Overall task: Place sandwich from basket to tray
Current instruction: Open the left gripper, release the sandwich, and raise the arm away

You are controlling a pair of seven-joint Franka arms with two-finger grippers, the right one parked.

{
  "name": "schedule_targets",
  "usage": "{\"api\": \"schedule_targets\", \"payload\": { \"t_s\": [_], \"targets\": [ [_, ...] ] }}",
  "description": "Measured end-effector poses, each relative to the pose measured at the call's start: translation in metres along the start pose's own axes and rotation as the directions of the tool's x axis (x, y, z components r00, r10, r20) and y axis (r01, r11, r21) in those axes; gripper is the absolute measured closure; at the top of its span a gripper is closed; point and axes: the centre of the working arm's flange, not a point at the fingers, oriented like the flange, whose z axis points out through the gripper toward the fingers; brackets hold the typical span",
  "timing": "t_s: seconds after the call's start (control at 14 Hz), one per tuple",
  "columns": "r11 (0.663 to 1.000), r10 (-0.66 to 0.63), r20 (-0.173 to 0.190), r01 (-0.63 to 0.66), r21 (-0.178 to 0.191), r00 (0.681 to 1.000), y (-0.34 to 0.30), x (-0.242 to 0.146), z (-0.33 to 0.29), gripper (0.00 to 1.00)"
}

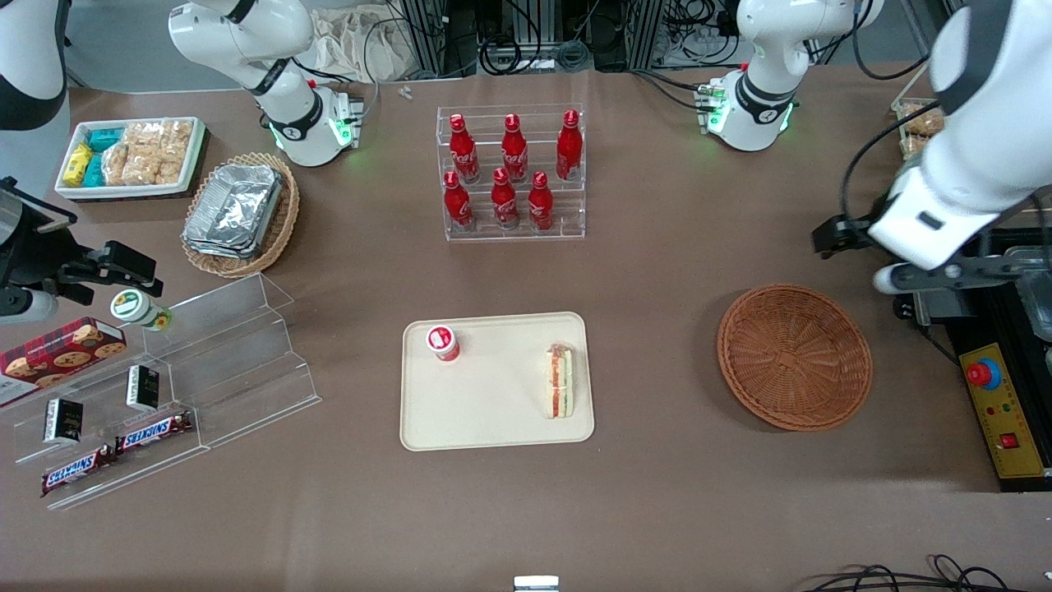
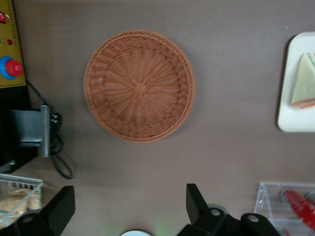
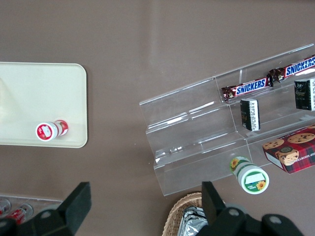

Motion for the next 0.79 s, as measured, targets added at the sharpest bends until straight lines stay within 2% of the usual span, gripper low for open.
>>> {"api": "schedule_targets", "payload": {
  "t_s": [0.29, 0.79],
  "targets": [
    [0.995, 0.095, 0.028, -0.094, -0.018, 0.995, -0.056, -0.006, -0.005, 0.0],
    [0.993, 0.116, 0.028, -0.115, -0.022, 0.993, -0.064, -0.003, -0.001, 0.0]
  ]
}}
